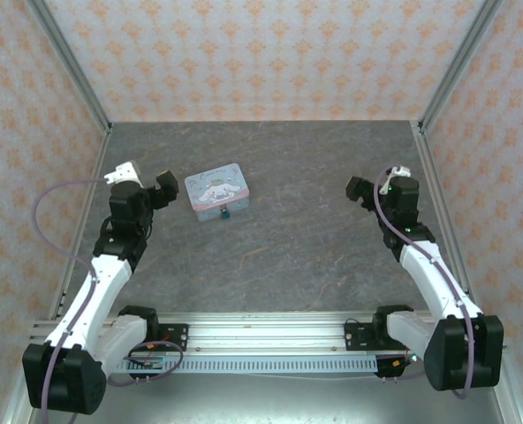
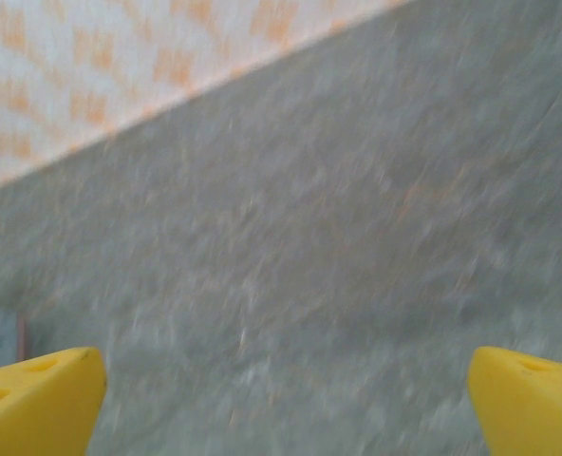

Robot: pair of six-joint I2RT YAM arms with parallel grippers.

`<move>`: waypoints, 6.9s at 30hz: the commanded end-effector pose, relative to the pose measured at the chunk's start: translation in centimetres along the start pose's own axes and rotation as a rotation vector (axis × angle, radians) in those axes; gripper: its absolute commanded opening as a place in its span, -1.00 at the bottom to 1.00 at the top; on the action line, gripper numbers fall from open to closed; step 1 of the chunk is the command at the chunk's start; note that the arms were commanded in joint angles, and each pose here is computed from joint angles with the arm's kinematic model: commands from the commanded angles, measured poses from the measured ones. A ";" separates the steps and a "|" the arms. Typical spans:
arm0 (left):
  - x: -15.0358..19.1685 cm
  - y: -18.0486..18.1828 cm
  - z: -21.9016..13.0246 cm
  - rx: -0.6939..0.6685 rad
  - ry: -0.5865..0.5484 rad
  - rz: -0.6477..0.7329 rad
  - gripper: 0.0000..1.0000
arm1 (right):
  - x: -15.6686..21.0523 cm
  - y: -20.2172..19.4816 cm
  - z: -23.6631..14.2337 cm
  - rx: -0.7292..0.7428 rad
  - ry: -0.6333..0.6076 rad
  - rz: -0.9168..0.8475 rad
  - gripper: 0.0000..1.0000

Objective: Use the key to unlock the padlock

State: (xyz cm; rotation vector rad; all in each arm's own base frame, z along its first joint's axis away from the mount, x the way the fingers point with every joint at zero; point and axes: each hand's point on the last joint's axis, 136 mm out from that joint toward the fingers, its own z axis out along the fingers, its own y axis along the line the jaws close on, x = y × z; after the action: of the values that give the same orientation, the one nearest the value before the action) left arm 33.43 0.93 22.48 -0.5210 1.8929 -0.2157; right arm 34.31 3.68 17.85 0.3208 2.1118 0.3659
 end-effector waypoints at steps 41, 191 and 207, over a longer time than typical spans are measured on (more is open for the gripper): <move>14.6 -13.5 -2.7 0.330 0.468 -0.116 0.86 | 22.4 4.3 0.1 0.112 0.791 -0.149 -0.37; 5.9 -30.3 -12.5 1.040 0.451 -0.267 -1.00 | 5.0 26.8 -14.8 -1.185 0.319 0.139 -0.64; 5.8 -29.7 -12.5 1.008 0.440 -0.218 -0.42 | 4.9 26.0 -14.2 -1.100 0.297 0.119 -1.00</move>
State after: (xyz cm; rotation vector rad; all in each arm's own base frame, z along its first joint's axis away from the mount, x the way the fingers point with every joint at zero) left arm 27.79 -29.52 31.90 0.0069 1.8787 -1.4568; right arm 22.16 27.84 30.36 -0.2497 1.8674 1.6604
